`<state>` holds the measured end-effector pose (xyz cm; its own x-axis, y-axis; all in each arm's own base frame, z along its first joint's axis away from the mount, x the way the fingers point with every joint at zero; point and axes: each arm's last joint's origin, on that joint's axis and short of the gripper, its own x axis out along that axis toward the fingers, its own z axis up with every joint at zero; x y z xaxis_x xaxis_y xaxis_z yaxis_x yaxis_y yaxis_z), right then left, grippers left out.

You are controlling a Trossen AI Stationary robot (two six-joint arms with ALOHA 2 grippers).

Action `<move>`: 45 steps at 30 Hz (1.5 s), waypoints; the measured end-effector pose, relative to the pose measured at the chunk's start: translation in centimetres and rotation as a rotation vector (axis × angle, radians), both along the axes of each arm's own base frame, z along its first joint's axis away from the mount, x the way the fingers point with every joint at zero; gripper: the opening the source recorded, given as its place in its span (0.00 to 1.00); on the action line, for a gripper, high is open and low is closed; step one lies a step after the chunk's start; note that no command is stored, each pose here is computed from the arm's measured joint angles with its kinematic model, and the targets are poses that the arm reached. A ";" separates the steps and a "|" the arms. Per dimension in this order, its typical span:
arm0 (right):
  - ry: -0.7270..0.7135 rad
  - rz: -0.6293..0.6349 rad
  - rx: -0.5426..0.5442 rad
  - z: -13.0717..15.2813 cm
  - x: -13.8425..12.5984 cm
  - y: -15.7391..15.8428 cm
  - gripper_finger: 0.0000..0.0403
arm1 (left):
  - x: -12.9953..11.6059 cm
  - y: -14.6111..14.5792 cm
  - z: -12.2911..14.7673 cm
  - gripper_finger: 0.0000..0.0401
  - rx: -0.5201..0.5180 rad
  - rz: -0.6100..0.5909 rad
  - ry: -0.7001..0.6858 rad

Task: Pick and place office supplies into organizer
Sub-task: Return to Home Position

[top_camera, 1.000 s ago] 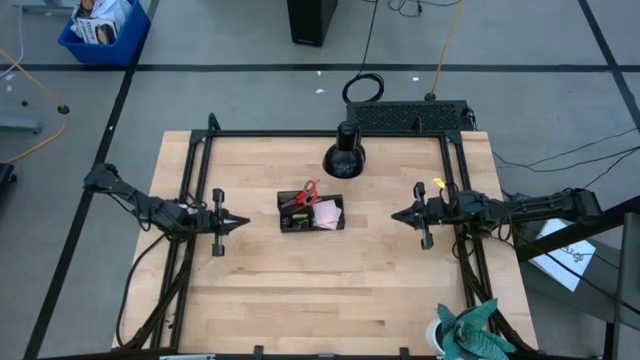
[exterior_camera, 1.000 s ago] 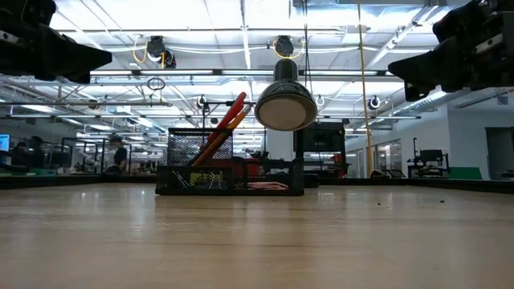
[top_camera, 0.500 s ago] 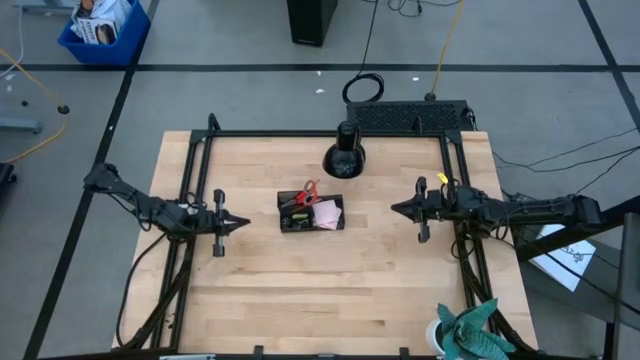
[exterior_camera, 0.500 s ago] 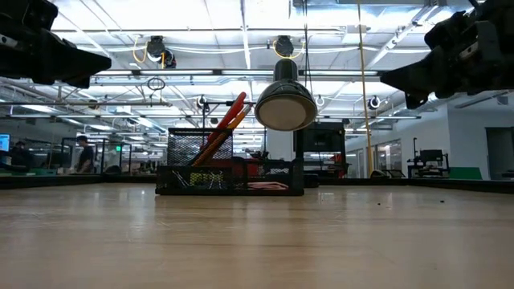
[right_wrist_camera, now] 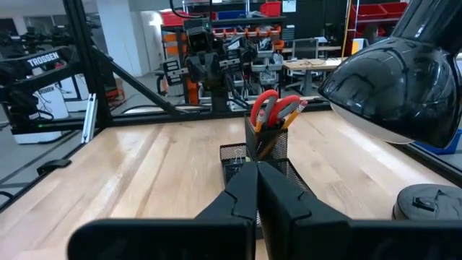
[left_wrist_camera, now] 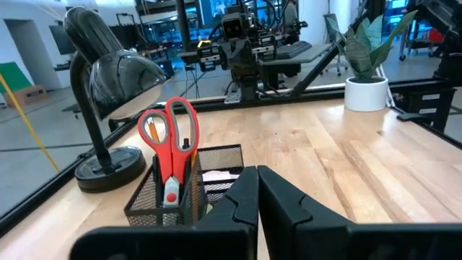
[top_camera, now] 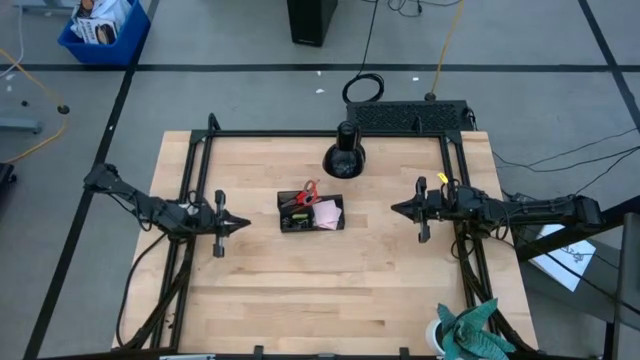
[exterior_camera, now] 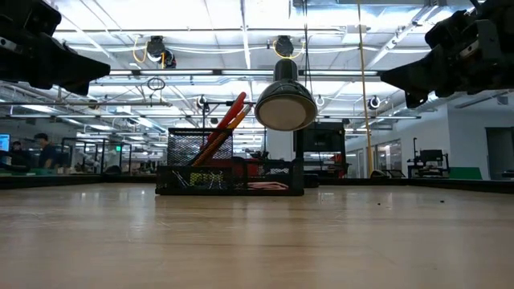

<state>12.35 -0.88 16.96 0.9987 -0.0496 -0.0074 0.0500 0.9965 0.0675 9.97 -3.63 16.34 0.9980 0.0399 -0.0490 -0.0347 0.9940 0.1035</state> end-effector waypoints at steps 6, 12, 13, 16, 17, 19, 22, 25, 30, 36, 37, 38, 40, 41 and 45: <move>-0.001 0.000 0.000 0.0 0.0 0.0 0.00 | 0.0 0.0 0.0 0.01 -0.006 0.000 -0.001; -0.001 0.000 0.000 0.0 0.0 0.0 0.00 | 0.0 0.0 0.0 0.06 -0.027 0.000 -0.005; 0.000 0.000 0.000 0.0 0.0 0.0 0.00 | 0.0 0.0 0.0 0.07 -0.027 0.000 -0.005; 0.000 0.000 0.000 0.0 0.0 0.0 0.00 | 0.0 0.0 0.0 0.09 -0.027 0.000 -0.005; 0.000 0.000 0.000 0.0 0.0 0.0 0.00 | 0.0 0.0 0.0 0.09 -0.027 0.000 -0.005; 0.000 0.000 0.000 0.0 0.0 0.0 0.00 | 0.0 0.0 0.0 0.10 -0.027 -0.001 -0.005; 0.000 0.000 0.000 0.0 0.0 0.0 0.00 | 0.0 0.0 0.0 0.10 -0.027 -0.001 -0.005; 0.000 0.000 0.000 0.0 0.0 0.0 0.00 | 0.0 0.0 0.0 0.10 -0.027 -0.001 -0.004; 0.000 0.000 0.000 0.0 0.0 0.0 0.00 | 0.0 0.0 0.0 0.10 -0.027 -0.001 -0.004; 0.000 0.000 0.000 0.0 0.0 0.0 0.00 | 0.0 0.0 0.0 0.10 -0.027 -0.001 -0.004; 0.000 0.000 0.000 0.0 0.0 0.0 0.00 | 0.0 0.0 0.0 0.10 -0.027 -0.001 -0.004; 0.000 0.000 0.000 0.0 0.0 0.0 0.00 | 0.0 0.0 0.0 0.10 -0.027 -0.002 -0.004; 0.000 0.000 0.000 0.0 0.0 0.0 0.00 | 0.0 0.0 0.0 0.10 -0.027 -0.002 -0.004; 0.000 0.000 0.000 0.0 0.0 0.0 0.00 | 0.0 0.0 0.0 0.10 -0.027 -0.002 -0.004; 0.000 0.000 0.000 0.0 0.0 0.0 0.00 | 0.0 0.0 0.0 0.10 -0.027 -0.002 -0.004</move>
